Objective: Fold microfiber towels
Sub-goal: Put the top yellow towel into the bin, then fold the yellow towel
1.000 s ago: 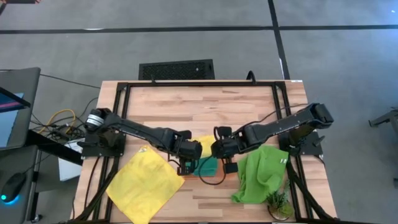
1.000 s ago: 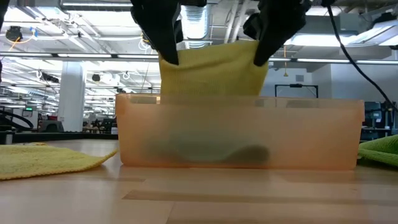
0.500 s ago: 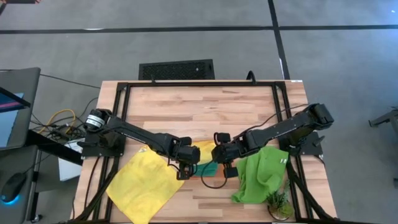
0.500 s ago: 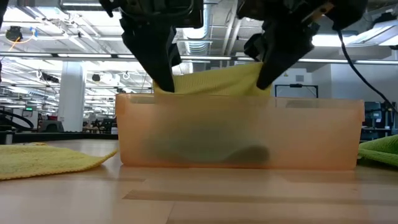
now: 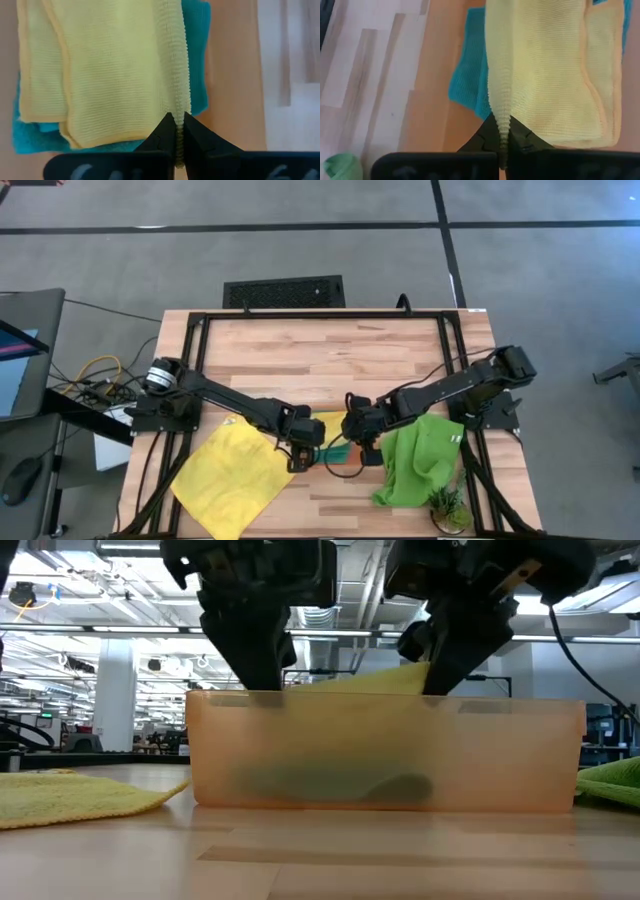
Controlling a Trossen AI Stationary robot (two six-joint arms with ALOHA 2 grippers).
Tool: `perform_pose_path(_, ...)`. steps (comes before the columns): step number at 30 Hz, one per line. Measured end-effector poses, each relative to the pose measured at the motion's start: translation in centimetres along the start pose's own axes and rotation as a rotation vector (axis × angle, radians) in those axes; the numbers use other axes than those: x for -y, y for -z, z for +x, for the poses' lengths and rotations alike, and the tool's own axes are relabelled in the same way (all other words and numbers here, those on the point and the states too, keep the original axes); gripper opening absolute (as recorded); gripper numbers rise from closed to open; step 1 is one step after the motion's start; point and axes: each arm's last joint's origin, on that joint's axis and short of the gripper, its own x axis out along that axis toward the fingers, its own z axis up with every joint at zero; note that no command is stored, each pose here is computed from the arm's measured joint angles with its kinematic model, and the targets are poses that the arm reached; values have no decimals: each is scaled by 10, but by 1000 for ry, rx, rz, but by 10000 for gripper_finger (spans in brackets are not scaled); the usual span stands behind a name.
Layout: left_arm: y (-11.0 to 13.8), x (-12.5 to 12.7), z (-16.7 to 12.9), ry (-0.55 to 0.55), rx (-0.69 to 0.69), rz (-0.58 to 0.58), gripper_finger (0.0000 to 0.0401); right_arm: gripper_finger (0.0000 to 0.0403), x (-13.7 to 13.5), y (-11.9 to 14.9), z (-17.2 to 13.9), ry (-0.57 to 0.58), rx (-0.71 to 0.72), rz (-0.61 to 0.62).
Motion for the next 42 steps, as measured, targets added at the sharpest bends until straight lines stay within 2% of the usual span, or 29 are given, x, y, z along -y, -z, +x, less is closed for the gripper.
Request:
perform_pose_path(7,2,-1,2,-14,-22,-11,37,36,1,-1,-1,0,1,-1)
perform_pose_path(13,4,-2,2,-35,-40,-12,83,65,1,-1,-1,0,-1,-6)
perform_pose_path(17,6,-3,2,-44,-57,-16,122,101,2,-1,-1,14,3,-6)
perform_pose_path(22,7,-2,2,-13,-70,-58,159,169,2,-1,-1,17,2,18)
perform_pose_path(26,8,0,1,56,-103,-79,168,216,2,0,-1,1,-14,76)
perform_pose_path(29,8,0,0,71,-103,-80,169,236,0,-4,-6,-27,-39,117)
perform_pose_path(37,6,-1,-26,14,-26,-86,170,244,-5,-28,-30,-31,-22,48)
perform_pose_path(42,13,2,-60,-65,29,-170,170,244,-7,-43,-47,-23,11,15)
